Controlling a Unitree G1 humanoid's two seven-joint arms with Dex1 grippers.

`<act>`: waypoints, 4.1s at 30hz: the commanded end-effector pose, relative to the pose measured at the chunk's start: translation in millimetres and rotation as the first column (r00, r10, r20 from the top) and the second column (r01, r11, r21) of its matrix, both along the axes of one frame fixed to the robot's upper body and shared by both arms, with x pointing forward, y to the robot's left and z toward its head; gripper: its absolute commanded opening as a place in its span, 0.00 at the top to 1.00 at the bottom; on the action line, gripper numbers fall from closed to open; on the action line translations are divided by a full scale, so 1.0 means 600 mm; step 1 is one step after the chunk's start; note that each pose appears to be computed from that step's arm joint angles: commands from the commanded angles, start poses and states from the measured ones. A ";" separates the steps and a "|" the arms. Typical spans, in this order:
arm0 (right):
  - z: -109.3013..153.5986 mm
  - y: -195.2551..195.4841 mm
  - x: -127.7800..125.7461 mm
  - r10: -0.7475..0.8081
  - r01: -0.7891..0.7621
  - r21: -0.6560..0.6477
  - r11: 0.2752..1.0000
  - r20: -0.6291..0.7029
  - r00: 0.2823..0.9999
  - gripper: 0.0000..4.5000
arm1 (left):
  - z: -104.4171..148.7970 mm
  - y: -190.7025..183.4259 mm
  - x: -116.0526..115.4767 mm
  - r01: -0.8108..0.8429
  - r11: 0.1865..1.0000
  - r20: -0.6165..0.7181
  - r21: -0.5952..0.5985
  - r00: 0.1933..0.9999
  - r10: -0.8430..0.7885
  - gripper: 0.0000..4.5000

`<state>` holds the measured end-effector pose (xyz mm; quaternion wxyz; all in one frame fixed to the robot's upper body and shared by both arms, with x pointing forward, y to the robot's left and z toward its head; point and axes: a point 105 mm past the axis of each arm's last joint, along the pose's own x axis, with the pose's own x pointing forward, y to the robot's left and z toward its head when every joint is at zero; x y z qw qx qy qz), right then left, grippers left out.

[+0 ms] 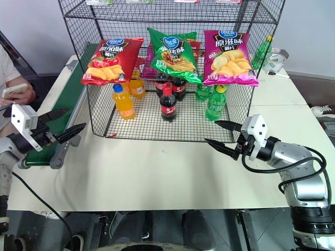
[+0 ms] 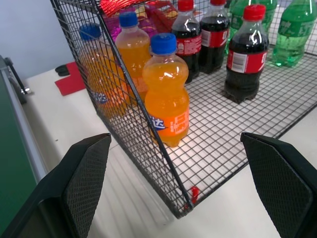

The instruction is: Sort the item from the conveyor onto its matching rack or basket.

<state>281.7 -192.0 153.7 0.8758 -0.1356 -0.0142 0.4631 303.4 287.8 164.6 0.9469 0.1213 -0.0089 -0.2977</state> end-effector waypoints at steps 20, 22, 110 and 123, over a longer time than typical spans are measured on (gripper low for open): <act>0.008 0.003 0.013 0.021 -0.019 -0.021 1.000 0.085 0.996 0.21 | 0.031 -0.010 0.025 0.036 0.998 0.084 0.052 0.996 -0.040 0.00; 0.009 0.000 0.015 0.018 -0.016 -0.023 1.000 0.091 0.996 0.21 | 0.033 -0.014 0.029 0.044 0.997 0.089 0.056 0.995 -0.049 0.00; 0.007 -0.025 0.061 -0.028 0.035 -0.072 0.997 0.098 0.995 0.21 | -0.030 -0.025 0.000 0.076 0.994 -0.062 -0.083 0.995 -0.081 0.00; 0.004 -0.023 0.055 -0.027 0.035 -0.085 0.996 0.089 0.996 0.21 | -0.021 -0.011 0.004 0.048 0.998 -0.002 -0.028 0.999 -0.049 0.00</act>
